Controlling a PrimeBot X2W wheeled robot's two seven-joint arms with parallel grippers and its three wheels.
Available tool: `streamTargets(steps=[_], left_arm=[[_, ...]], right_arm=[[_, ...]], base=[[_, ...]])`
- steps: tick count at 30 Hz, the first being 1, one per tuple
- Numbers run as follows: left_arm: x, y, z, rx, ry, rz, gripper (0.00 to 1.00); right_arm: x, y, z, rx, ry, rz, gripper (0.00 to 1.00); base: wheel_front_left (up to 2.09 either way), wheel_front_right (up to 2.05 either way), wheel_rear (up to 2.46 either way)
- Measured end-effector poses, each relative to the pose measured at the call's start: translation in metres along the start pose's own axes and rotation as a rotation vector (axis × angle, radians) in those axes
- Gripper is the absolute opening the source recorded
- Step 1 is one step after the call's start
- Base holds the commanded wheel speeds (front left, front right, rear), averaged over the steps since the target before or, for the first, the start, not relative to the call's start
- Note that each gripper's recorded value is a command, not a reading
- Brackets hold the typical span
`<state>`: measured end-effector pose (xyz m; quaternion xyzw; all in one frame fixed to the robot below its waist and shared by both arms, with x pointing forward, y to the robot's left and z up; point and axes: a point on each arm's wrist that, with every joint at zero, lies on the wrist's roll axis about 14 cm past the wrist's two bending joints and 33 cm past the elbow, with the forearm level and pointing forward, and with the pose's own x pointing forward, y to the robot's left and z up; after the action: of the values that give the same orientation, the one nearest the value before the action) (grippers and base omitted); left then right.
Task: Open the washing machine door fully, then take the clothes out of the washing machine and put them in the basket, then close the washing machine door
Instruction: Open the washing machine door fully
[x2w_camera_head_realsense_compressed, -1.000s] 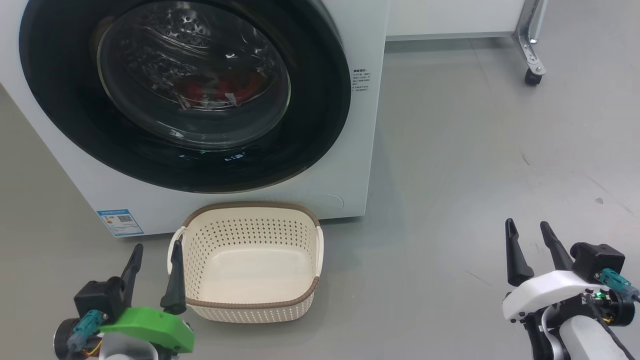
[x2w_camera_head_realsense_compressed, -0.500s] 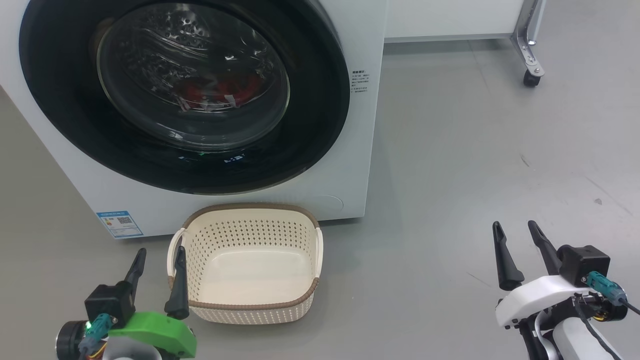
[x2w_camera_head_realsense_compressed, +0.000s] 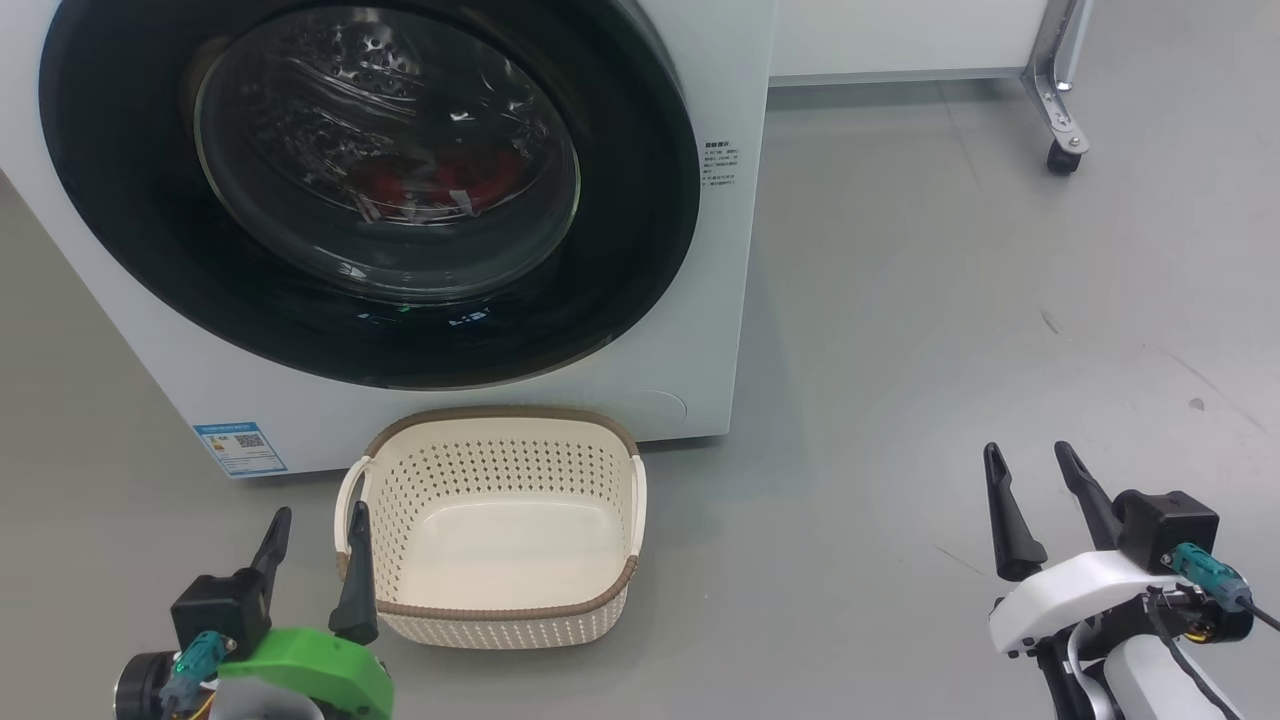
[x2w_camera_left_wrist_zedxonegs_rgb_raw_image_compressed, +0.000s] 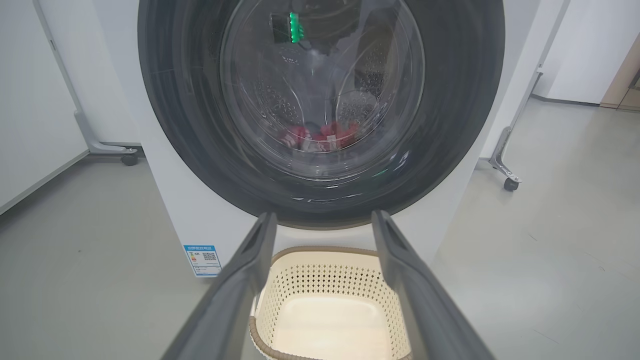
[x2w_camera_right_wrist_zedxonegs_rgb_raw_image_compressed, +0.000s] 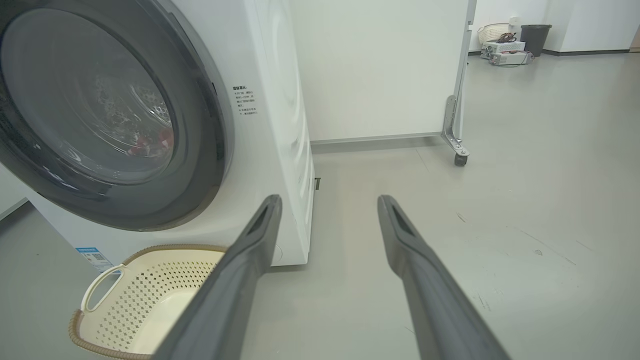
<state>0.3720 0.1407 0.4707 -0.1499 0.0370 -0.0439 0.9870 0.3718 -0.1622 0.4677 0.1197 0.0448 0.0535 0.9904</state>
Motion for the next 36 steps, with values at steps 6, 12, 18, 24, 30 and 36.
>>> streamTargets(steps=[6, 12, 18, 24, 30, 36], left_arm=[[-0.0002, 0.0016, -0.0016, 0.001, 0.005, 0.006, 1.0], [-0.0001, 0.0011, -0.0025, 0.004, 0.006, 0.007, 1.0], [0.0, 0.0013, -0.0028, -0.001, 0.006, 0.01, 1.0], [-0.0002, 0.0026, -0.0036, -0.005, 0.008, 0.012, 1.0], [-0.0001, 0.0027, -0.0049, -0.001, 0.012, 0.012, 1.0], [0.004, 0.0031, -0.0061, 0.013, 0.017, 0.01, 1.0]], right_arm=[[0.0, -0.0002, 0.0005, 0.003, -0.002, -0.003, 1.0], [0.0001, -0.002, 0.0017, 0.004, -0.007, -0.01, 0.26], [0.0006, -0.0032, 0.0034, 0.003, -0.012, -0.013, 0.0], [0.0009, -0.0024, 0.004, 0.007, -0.014, -0.006, 0.0], [0.0018, -0.0012, 0.0027, 0.028, -0.012, -0.003, 0.0], [0.0065, -0.0056, 0.0029, 0.117, -0.02, -0.029, 0.0]], base=[[0.0, 0.0, 0.0], [0.0, 0.0, 0.0], [0.0, 0.0, 0.0], [0.0, 0.0, 0.0], [0.0, 0.0, 0.0], [0.0, 0.0, 0.0]])
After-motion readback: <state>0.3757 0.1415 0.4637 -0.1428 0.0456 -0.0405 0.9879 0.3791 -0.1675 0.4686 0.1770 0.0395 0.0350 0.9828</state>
